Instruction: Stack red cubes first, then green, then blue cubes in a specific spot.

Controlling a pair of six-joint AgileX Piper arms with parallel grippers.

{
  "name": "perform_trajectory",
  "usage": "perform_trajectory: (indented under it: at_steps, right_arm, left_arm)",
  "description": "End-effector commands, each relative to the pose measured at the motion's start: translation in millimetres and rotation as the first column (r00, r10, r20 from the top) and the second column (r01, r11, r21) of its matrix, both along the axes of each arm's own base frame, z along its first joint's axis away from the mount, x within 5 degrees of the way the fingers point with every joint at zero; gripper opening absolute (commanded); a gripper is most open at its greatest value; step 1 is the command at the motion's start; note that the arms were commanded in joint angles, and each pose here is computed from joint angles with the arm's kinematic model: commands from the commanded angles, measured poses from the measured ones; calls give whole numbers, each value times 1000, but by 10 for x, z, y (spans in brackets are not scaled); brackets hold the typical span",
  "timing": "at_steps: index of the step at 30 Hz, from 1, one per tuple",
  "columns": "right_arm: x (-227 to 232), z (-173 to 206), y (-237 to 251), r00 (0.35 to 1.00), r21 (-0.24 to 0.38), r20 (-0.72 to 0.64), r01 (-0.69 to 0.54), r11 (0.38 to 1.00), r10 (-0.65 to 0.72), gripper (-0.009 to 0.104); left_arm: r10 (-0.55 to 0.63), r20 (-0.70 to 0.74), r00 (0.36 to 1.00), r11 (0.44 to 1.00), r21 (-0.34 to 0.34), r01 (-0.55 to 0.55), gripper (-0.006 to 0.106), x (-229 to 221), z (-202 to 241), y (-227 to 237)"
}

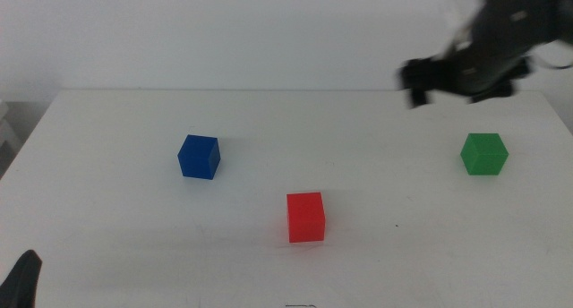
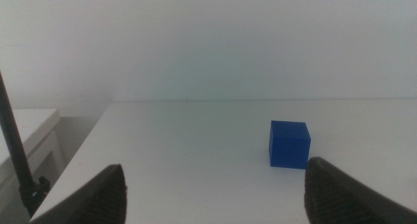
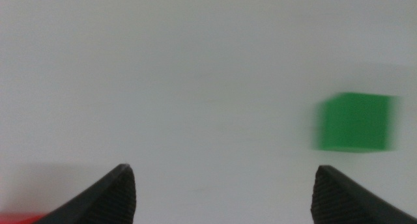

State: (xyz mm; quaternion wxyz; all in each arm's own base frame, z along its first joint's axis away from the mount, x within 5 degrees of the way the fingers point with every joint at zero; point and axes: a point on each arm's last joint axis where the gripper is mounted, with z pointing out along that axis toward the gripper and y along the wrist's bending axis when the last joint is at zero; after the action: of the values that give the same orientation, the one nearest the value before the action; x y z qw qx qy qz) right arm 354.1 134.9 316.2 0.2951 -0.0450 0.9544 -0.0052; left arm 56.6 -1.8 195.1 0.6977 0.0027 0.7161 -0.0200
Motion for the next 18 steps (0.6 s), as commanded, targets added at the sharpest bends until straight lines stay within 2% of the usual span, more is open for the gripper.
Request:
perform_trajectory:
  at_steps: [1, 4, 8, 18]
  right_arm:
    - [58, 272, -426, 997, -7, 79, 26, 1000, -26, 94]
    - [175, 200, -839, 996, -15, 48, 78, 997, -77, 94]
    - [254, 112, -1126, 995, -3, 20, 102, 995, -102, 94]
    - [560, -272, -1280, 996, -5, -65, 57, 998, -57, 94]
  left_arm:
    - [1, 100, 995, 1000, -8, 0, 94, -19, 92, 0]
    - [1, 100, 995, 1000, -8, 0, 94, -19, 92, 0]
    - [1, 100, 995, 1000, -8, 0, 94, -19, 92, 0]
    - [1, 100, 995, 1000, -8, 0, 94, -19, 92, 0]
